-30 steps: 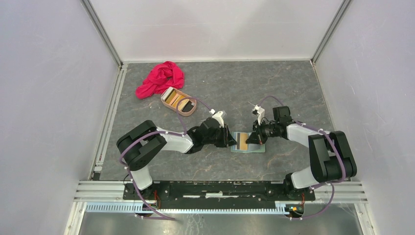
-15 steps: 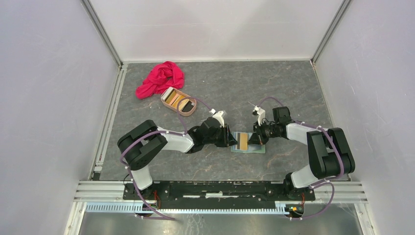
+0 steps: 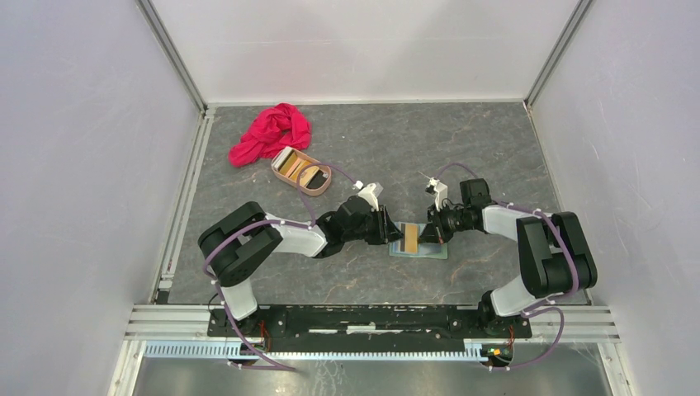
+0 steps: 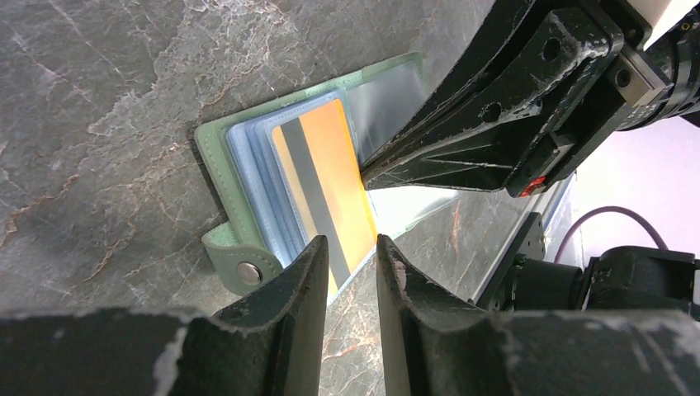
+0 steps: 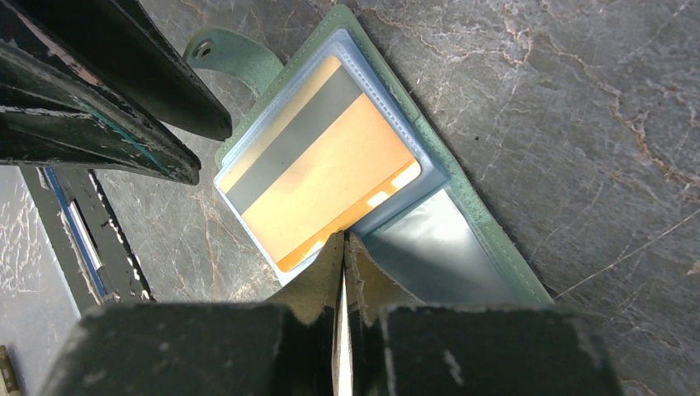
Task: Put the credit cards into the card holder
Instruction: Insert the credit card into the card holder.
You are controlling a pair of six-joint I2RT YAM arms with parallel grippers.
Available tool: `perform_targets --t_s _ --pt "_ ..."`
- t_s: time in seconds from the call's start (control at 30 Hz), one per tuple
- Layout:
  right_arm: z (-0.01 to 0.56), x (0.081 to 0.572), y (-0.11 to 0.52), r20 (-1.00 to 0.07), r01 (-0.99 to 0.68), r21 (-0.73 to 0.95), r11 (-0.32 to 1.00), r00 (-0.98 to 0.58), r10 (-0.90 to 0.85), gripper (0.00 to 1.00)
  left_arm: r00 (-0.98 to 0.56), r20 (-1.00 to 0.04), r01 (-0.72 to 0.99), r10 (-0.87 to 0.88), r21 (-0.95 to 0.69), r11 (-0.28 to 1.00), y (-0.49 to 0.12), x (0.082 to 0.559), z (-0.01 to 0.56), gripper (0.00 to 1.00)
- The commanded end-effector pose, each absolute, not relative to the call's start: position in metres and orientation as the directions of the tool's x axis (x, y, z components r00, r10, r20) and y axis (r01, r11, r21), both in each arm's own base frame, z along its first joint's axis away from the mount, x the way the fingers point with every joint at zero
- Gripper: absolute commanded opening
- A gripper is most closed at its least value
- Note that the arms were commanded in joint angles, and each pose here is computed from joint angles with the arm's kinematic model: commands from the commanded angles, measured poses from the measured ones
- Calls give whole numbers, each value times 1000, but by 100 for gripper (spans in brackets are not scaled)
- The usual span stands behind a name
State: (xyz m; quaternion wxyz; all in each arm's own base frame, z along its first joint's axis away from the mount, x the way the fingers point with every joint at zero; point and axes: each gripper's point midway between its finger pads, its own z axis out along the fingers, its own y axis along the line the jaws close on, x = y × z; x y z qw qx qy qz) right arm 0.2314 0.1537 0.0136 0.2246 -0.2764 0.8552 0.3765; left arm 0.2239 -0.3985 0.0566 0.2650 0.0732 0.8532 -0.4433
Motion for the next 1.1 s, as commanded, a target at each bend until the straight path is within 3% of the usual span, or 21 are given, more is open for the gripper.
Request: perform_targets --t_s 0.0,1.07 --pt "0 238 143 -577 -640 466 611 -743 -339 6 -848 -505 344 -161 -756 557 -405 230 70 34" --pt "-5 237 142 -553 -625 474 620 -759 -343 7 -878 -453 292 -154 -763 576 -403 226 55 34"
